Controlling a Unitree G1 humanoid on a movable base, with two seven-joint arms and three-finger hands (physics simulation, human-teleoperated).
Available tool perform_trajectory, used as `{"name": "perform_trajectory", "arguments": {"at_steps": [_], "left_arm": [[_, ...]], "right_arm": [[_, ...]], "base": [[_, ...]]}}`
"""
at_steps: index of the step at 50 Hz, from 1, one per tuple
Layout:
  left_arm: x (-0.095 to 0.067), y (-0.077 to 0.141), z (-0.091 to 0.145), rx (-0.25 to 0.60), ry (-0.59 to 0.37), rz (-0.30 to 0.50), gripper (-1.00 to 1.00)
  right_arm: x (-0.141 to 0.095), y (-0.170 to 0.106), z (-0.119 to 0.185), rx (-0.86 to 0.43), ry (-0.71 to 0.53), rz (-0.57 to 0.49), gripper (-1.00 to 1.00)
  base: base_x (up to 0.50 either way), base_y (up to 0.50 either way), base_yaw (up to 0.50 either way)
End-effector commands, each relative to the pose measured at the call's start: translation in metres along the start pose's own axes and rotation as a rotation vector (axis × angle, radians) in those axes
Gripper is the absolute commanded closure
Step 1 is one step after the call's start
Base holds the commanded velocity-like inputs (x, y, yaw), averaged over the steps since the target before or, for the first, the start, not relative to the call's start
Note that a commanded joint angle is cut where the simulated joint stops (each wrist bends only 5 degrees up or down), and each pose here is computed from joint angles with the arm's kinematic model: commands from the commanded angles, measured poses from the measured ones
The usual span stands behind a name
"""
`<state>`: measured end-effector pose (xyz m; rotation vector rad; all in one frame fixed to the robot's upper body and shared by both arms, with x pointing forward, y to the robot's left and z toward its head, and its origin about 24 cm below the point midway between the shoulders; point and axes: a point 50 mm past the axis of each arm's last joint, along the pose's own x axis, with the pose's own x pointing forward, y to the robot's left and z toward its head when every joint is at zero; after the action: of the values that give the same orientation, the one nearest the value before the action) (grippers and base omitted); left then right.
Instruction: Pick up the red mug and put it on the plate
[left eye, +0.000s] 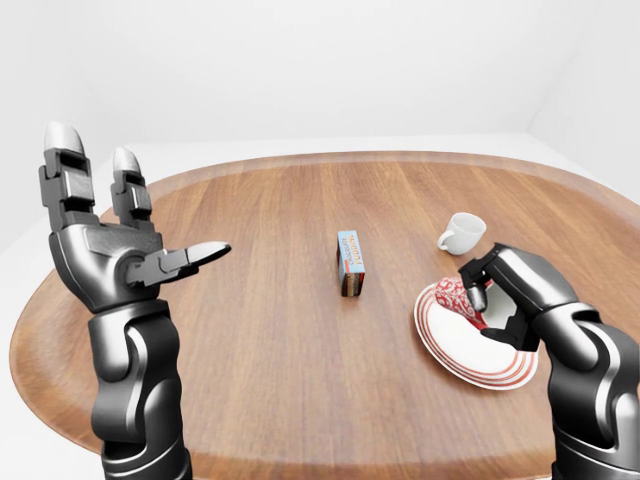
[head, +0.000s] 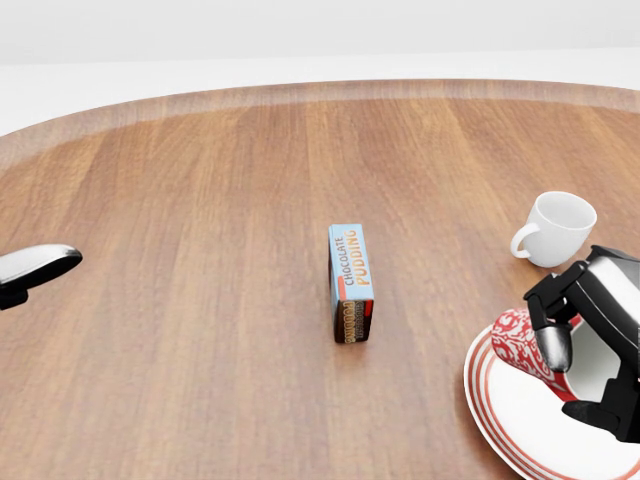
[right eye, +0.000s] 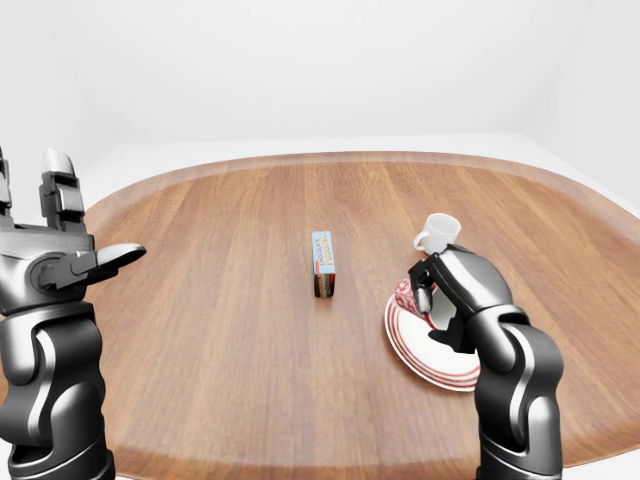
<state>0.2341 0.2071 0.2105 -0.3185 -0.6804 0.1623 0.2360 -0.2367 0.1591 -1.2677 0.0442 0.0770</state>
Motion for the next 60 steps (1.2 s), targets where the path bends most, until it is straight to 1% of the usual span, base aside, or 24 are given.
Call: {"name": "perform_trajectory", "arguments": {"at_steps": [1,9,18,27,30,36,43,47,53,60], "left_arm": [[-0.001,0.001,0.001,0.002,-0.001,0.001,-0.94],[-0.002,-0.001,0.001,-0.003,-0.003,-0.003,-0.94],[-0.001,-0.001,0.003,-0.007,-0.010,-0.003,-0.95],[-0.003,-0.002,0.001,-0.006,-0.002,-0.006,-0.94],[-0.002,-0.003,0.004,-0.010,-0.014,-0.006,-0.95],[-0.002,-0.002,0.000,-0.005,-0.001,-0.006,-0.95],[-0.002,-0.004,0.002,-0.013,-0.007,-0.009,-0.94],[-0.002,-0.004,0.002,-0.012,-0.007,-0.009,-0.94],[-0.001,-0.004,0.002,-0.015,-0.011,-0.010,-0.95],[0.000,-0.004,0.002,-0.014,-0.011,-0.008,-0.95]], "right_arm": [[0.007,0.006,-0.019,-0.026,0.037,0.062,1.00],[0.017,0.007,-0.019,-0.036,0.026,0.086,1.00],[0.031,-0.004,-0.023,-0.066,0.022,0.086,1.00],[0.039,-0.013,-0.025,-0.136,-0.003,0.099,1.00],[0.039,-0.015,-0.026,-0.139,-0.001,0.097,1.00],[0.039,-0.019,-0.023,-0.137,-0.012,0.078,1.00],[0.036,-0.021,-0.023,-0.152,-0.027,0.084,1.00],[0.035,-0.024,-0.018,-0.179,-0.068,0.108,1.00],[0.027,-0.019,-0.019,-0.183,-0.068,0.159,1.00],[0.023,-0.020,-0.021,-0.191,-0.066,0.195,1.00]], "base": [[0.00,0.00,0.00],[0.00,0.00,0.00],[0.00,0.00,0.00],[0.00,0.00,0.00],[0.00,0.00,0.00],[0.00,0.00,0.00],[0.00,0.00,0.00],[0.00,0.00,0.00],[0.00,0.00,0.00],[0.00,0.00,0.00]]}}
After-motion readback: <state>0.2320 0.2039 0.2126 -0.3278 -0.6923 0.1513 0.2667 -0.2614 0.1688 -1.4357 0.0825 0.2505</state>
